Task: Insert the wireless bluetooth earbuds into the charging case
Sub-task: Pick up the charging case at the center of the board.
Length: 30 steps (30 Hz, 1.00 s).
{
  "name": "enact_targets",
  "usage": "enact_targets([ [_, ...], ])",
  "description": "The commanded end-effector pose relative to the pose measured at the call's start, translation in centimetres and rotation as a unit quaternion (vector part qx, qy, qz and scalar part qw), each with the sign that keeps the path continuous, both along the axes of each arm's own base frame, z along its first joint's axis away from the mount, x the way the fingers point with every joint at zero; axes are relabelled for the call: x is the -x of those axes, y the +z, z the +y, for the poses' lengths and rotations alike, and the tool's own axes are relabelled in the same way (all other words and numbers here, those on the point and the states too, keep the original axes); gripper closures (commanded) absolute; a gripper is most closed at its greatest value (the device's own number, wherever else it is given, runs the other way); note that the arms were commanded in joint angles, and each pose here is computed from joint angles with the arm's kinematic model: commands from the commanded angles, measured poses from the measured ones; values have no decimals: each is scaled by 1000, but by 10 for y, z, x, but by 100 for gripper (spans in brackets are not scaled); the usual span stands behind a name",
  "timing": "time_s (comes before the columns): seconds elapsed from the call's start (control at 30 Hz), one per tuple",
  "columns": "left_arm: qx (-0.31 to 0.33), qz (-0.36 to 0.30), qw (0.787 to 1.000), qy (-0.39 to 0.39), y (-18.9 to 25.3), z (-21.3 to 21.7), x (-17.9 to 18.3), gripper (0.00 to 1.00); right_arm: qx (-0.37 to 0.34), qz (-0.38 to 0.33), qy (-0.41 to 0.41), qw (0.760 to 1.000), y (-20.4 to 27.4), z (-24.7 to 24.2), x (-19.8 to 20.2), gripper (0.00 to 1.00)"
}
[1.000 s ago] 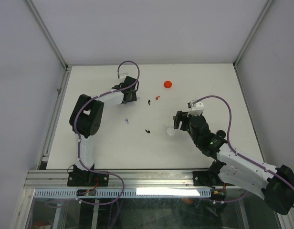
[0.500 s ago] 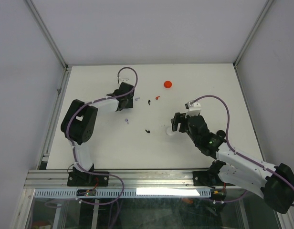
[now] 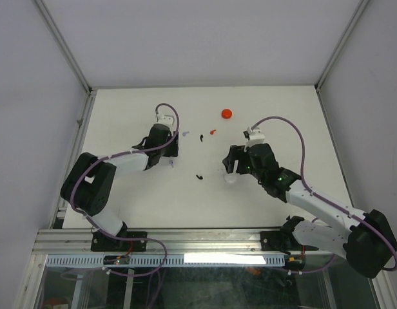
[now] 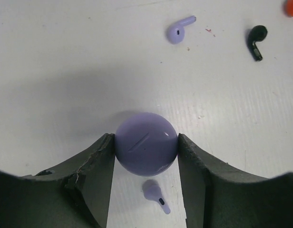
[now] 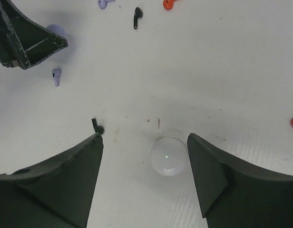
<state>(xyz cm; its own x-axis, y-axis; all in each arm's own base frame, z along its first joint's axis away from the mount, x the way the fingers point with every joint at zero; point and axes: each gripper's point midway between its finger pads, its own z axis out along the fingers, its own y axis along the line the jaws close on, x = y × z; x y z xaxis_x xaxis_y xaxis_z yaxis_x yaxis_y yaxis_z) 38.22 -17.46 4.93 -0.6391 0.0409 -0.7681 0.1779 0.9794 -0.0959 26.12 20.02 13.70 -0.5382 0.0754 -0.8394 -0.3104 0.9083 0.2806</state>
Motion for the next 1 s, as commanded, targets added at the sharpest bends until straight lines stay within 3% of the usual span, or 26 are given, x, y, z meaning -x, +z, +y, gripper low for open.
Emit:
enact_targets([
  [0.0, 42, -98, 991, -76, 45, -33, -8, 64, -46, 22, 26, 998, 18, 17, -2, 26],
  [0.27, 76, -176, 971, -145, 74, -52, 11, 62, -87, 47, 49, 994, 31, 26, -9, 26],
  [0.7, 31, -249, 936, -248, 91, -86, 42, 61, -115, 54, 84, 988, 49, 43, -18, 27],
  [0.97, 56, -300, 908, -286, 112, -95, 62, 60, -123, 45, 112, 985, 58, 50, -13, 27],
])
